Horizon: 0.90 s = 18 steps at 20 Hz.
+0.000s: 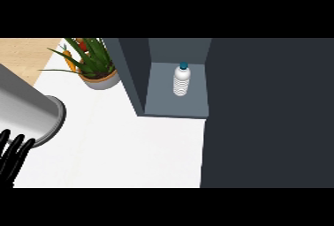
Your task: Pick up the bottled water, place it into the cabinet and close the cabinet
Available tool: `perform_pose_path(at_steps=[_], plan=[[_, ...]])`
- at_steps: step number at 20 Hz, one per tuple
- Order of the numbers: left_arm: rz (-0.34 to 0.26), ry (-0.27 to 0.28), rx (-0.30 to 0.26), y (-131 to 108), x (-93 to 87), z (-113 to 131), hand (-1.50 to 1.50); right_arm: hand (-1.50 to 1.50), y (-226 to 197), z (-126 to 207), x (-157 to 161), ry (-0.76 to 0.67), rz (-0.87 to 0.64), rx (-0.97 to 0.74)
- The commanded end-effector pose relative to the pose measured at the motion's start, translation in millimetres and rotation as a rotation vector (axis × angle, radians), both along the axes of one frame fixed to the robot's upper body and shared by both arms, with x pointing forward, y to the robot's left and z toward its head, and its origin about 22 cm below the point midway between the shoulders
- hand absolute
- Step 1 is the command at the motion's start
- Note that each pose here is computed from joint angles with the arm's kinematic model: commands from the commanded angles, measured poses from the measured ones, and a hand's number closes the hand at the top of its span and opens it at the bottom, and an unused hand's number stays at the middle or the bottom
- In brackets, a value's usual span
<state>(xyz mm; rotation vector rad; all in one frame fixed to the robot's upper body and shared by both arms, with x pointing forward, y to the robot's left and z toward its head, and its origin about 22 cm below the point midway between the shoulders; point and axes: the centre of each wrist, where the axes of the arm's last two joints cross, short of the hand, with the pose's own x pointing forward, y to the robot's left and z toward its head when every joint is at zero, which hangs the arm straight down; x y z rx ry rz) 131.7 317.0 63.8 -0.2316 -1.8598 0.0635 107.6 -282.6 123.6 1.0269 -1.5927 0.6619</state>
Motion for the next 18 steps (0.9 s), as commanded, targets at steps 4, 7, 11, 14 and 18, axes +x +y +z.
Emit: perform_pose_path(at_steps=[4,7,11,14,18], plan=[[0.018,0.005,0.018,22,-4.0,5,-1.5,1.5,34,52,-12,-0.186,0.022,-0.156],[0.014,0.016,0.03,26,-7.1,9,-1.5,1.5,41,51,-4,-0.165,0.02,-0.15],[0.01,0.01,0.037,33,-13.4,6,-1.5,1.5,53,48,8,-0.128,0.027,-0.136],[-0.006,-0.001,0.035,40,-9.8,16,-1.5,1.5,65,49,15,-0.111,0.04,-0.11],[-0.013,0.012,0.024,45,-16.6,12,-1.5,1.5,84,52,29,-0.101,0.054,-0.074]])
